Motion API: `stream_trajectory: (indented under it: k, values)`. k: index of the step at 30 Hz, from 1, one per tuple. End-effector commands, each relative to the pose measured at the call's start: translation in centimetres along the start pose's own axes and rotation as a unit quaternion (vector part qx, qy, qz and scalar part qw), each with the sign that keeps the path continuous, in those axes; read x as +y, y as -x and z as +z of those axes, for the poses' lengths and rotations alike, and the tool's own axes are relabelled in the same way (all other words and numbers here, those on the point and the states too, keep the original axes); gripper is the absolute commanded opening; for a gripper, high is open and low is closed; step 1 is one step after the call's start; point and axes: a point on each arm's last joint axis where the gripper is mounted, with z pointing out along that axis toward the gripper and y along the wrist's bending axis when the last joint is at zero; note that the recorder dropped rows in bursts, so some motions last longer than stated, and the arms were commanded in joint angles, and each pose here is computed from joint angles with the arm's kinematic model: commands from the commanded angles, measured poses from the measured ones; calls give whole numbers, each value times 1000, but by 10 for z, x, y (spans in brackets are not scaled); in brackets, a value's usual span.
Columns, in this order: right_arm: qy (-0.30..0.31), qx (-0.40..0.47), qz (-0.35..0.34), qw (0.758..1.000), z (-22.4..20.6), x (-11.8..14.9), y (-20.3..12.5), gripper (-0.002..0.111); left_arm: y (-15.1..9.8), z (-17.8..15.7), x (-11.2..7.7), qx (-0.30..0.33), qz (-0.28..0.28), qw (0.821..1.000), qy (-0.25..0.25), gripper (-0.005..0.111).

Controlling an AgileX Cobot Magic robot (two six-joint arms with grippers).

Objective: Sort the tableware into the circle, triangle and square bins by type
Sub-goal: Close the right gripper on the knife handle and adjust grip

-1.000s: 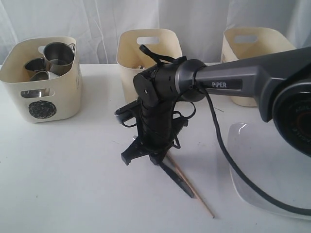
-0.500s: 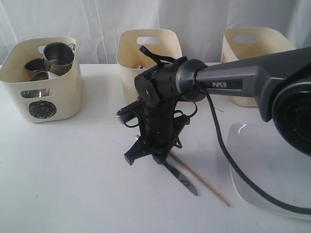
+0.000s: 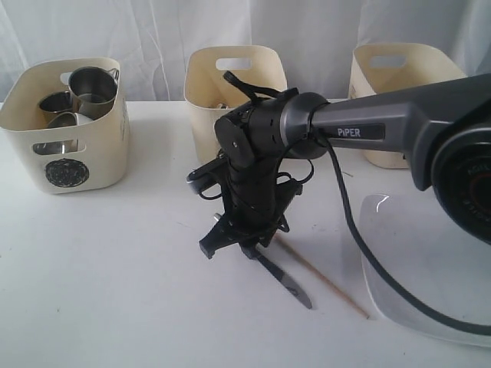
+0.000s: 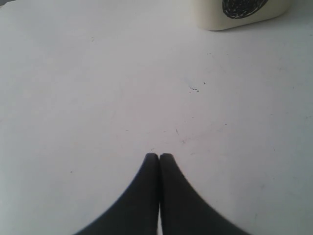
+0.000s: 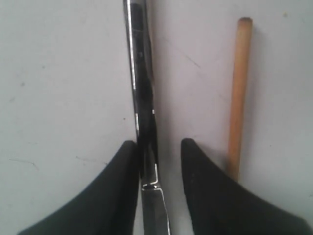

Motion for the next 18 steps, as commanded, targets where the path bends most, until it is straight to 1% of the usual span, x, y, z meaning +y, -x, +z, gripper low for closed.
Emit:
stream_trajectory:
  k: [1, 5, 12, 18]
  values:
    - [5, 6, 0, 1000, 6, -1, 0, 31, -1, 0, -1, -1, -1, 1000, -3, 0]
    - [14, 10, 7, 1000, 7, 1, -1, 31, -1, 0, -1, -1, -1, 1000, -3, 0]
    - [58, 50, -3, 997, 21, 10, -7, 31, -1, 0, -1, -1, -1, 1000, -3, 0]
    - [60, 64, -3, 996, 31, 11, -8, 31, -1, 0, -1, -1, -1, 1000, -3, 0]
